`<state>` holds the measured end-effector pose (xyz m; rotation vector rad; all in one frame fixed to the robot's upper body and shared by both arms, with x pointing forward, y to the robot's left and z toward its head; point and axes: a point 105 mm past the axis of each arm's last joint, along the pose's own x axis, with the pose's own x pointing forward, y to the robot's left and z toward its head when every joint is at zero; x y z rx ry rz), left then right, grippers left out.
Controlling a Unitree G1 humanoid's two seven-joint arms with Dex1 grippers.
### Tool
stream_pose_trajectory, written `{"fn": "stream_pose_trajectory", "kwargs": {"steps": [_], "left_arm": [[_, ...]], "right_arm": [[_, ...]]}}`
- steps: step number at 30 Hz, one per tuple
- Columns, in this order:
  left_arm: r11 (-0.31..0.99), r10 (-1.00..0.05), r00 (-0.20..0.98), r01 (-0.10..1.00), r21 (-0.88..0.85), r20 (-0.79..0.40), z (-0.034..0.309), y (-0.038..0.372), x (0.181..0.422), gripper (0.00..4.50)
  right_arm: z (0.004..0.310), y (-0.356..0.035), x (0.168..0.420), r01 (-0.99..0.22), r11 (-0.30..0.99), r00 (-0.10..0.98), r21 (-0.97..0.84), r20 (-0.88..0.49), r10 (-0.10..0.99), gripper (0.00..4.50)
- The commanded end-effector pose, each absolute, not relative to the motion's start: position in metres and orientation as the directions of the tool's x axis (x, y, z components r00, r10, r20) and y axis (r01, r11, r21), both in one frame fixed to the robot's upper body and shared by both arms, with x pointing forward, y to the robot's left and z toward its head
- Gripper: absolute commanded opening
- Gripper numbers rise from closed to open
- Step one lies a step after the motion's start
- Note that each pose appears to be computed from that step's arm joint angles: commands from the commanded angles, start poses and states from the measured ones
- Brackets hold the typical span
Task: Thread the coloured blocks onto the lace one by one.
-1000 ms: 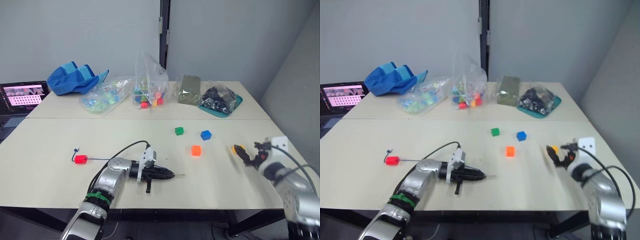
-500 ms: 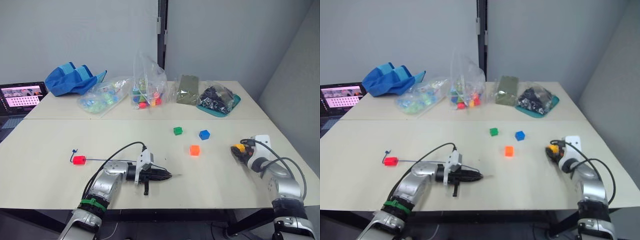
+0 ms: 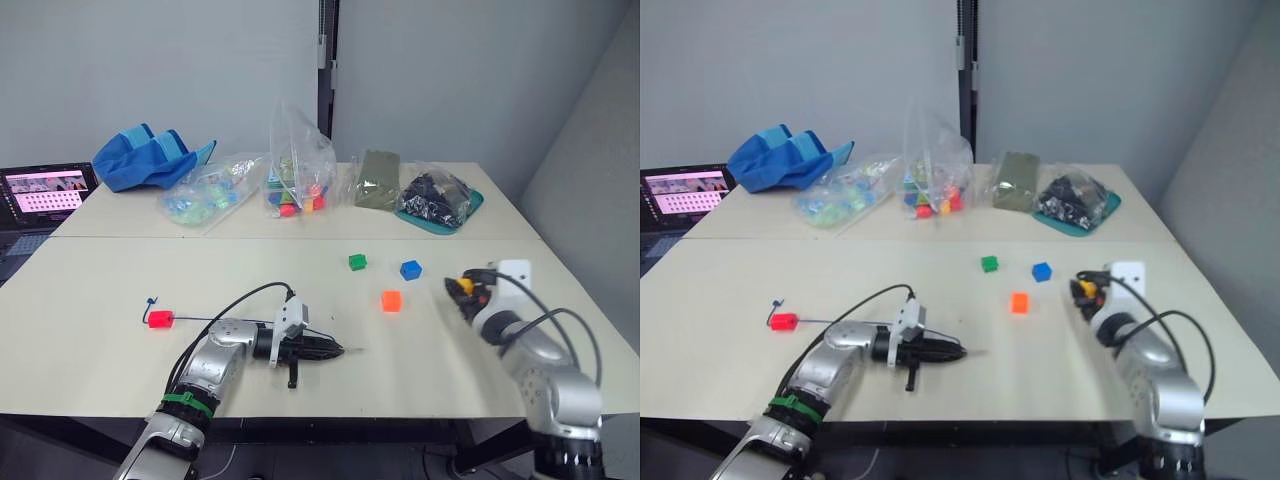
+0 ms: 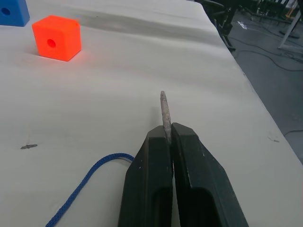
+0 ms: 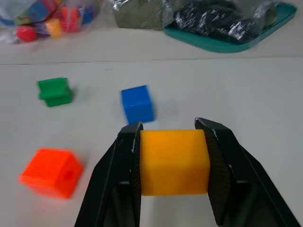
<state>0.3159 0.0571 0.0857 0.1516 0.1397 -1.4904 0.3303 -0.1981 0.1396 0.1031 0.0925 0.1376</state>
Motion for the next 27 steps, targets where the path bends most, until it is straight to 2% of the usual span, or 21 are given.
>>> {"fn": "stream_pose_trajectory", "kwargs": {"steps": [1,5,12,15,16,20,21,24,25,27], "left_arm": [[0.058,-0.983,0.063,0.998,0.037,-0.170,0.092,0.052,0.318,0.00],[0.038,-0.985,0.044,0.998,0.040,-0.165,0.093,0.049,0.319,0.00],[0.003,-0.985,0.010,0.999,0.040,-0.174,0.093,0.044,0.319,0.00],[-0.004,-0.985,0.003,0.999,0.037,-0.174,0.093,0.044,0.319,0.00],[-0.006,-0.985,0.001,0.999,0.036,-0.174,0.093,0.044,0.319,0.00],[-0.007,-0.985,-0.001,0.999,0.037,-0.171,0.094,0.044,0.319,0.00],[-0.007,-0.985,0.000,0.999,0.038,-0.170,0.094,0.044,0.319,0.00],[-0.004,-0.986,0.003,0.999,0.039,-0.166,0.095,0.044,0.320,0.00],[-0.002,-0.986,0.004,0.999,0.041,-0.165,0.095,0.044,0.320,0.00],[-0.004,-0.987,0.003,0.999,0.043,-0.161,0.095,0.042,0.318,0.00]], "right_arm": [[0.132,-0.170,0.306,-0.132,0.977,0.981,0.165,-0.121,0.153,1.21],[0.113,-0.153,0.290,-0.103,0.974,0.973,0.200,-0.184,0.141,1.21],[0.102,-0.144,0.285,-0.060,0.967,0.970,0.248,-0.215,0.115,1.21],[0.120,-0.151,0.283,-0.095,0.972,0.980,0.213,-0.150,0.128,2.65],[0.129,-0.153,0.282,-0.117,0.970,0.982,0.213,-0.118,0.144,2.85],[0.155,-0.162,0.277,-0.199,0.965,0.976,0.170,-0.051,0.210,4.26],[0.161,-0.164,0.276,-0.232,0.961,0.970,0.150,-0.041,0.240,4.47],[0.171,-0.165,0.274,-0.329,0.940,0.940,0.091,-0.059,0.335,4.47],[0.173,-0.163,0.270,-0.440,0.898,0.893,-0.021,-0.112,0.435,4.47],[0.179,-0.174,0.268,-0.654,0.717,0.754,-0.243,-0.295,0.587,4.47]]}}
